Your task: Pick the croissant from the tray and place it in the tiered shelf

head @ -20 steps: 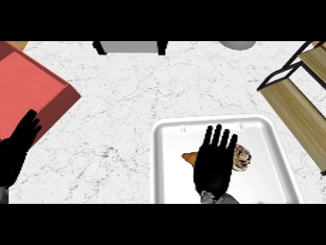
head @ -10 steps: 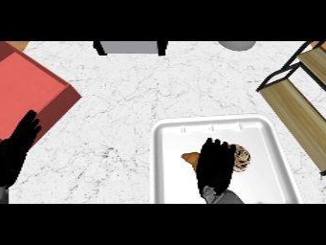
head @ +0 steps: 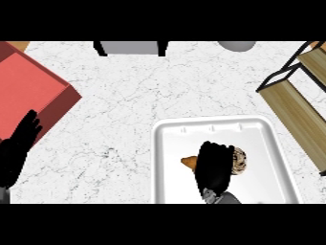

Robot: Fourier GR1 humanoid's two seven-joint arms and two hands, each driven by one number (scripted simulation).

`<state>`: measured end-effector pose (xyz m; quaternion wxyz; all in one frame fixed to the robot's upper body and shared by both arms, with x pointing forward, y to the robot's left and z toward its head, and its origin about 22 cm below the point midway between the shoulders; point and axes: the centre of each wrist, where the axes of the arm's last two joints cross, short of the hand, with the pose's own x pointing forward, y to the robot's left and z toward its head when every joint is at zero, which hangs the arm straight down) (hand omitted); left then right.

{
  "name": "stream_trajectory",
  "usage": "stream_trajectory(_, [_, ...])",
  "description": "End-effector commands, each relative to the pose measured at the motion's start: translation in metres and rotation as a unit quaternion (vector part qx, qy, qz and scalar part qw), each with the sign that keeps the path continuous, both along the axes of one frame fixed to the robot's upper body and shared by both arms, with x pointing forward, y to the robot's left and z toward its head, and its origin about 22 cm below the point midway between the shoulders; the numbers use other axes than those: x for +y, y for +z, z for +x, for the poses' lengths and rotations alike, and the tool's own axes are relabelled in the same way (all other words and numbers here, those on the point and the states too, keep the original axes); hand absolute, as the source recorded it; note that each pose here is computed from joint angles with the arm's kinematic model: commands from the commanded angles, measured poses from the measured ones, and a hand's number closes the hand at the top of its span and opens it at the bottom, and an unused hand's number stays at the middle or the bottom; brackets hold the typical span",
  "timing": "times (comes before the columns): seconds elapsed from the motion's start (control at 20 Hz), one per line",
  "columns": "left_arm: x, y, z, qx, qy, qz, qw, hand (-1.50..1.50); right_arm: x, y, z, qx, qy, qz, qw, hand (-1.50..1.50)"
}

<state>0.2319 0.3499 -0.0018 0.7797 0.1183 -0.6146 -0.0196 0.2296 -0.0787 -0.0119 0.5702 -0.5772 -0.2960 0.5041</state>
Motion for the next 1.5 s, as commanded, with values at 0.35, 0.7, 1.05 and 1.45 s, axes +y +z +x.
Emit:
stream_trajectory(0.35, [0.001,-0.003,-0.004,-0.001,-0.006,0.002,1.0000,0.00,-0.042,0.051,0.059,-0.103,-0.158,0.096,0.977,1.50])
stream_trajectory(0.7, [-0.003,0.009,0.000,-0.001,-0.002,0.007,1.0000,0.00,-0.087,0.108,0.107,-0.177,-0.249,0.173,0.936,1.50])
stream_trajectory(1.05, [-0.002,-0.001,0.002,-0.007,0.007,0.014,0.9999,0.00,-0.072,0.195,0.084,-0.283,-0.258,0.251,0.889,1.50])
stream_trajectory(1.45, [-0.007,0.002,0.000,0.000,0.005,0.006,1.0000,0.00,-0.058,0.256,0.048,-0.384,-0.257,0.282,0.841,1.50])
